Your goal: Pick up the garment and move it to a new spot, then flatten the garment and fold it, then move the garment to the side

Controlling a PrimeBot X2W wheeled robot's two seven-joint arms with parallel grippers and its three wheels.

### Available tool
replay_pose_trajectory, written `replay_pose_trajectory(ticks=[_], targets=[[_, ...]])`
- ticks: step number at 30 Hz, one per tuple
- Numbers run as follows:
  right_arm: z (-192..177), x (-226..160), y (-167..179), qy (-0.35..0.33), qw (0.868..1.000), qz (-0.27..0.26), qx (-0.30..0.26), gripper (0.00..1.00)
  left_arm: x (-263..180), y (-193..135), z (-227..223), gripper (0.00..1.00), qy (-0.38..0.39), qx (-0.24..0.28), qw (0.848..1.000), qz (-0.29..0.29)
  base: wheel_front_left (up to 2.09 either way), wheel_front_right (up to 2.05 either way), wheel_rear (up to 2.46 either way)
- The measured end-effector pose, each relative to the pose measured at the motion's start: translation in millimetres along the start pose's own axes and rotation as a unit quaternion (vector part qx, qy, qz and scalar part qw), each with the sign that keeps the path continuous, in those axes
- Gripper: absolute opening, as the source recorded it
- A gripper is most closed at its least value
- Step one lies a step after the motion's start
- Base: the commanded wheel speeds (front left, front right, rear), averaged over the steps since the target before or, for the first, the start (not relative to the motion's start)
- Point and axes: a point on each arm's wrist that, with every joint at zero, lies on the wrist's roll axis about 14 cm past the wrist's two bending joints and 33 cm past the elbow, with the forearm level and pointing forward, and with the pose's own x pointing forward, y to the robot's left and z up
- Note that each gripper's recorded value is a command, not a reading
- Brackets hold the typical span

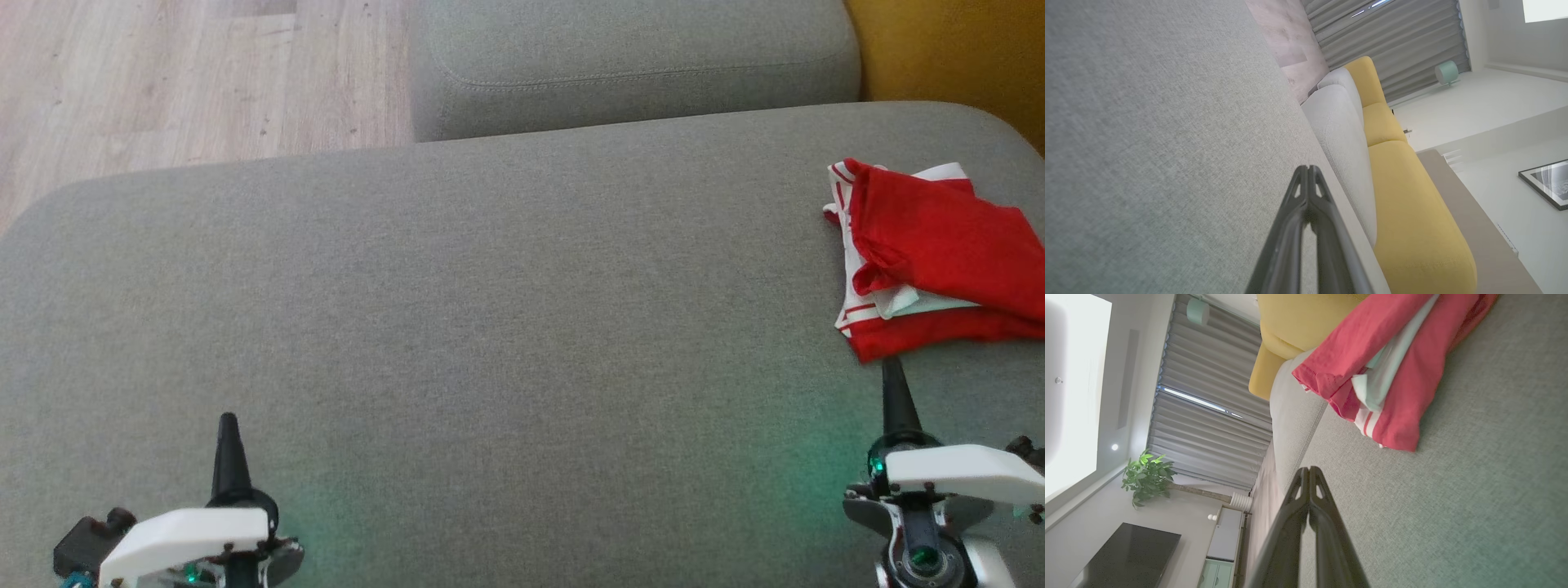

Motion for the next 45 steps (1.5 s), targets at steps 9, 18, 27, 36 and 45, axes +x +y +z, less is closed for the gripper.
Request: replay_pose_trajectory(ticks=[9, 18, 27, 36, 45], targets=[[4, 1, 1, -0.003, 0.999, 0.002, 0.042, 0.0, 1, -1, 7, 0.0, -0.007, -0.039, 0.999, -0.001, 0.0, 0.0, 0.0], [5, 2, 4, 0.0, 0.996, 0.008, 0.089, 0.0, 3, -4, 11, 0.0, -0.007, -0.082, 0.997, -0.007, 0.0, 0.0, 0.0], [10, 2, 8, -0.003, 0.991, 0.015, 0.134, 0.0, 2, -3, 18, 0.0, -0.013, -0.125, 0.992, -0.007, 0.0, 0.0, 0.0], [11, 3, 11, 0.0, 0.983, 0.023, 0.18, 0.0, 2, -5, 20, 0.0, -0.012, -0.167, 0.986, -0.013, 0.0, 0.0, 0.0], [16, 4, 15, -0.001, 0.976, 0.032, 0.215, 0.0, 5, -10, 29, 0.0, -0.019, -0.201, 0.979, -0.026, 0.0, 0.0, 0.0]])
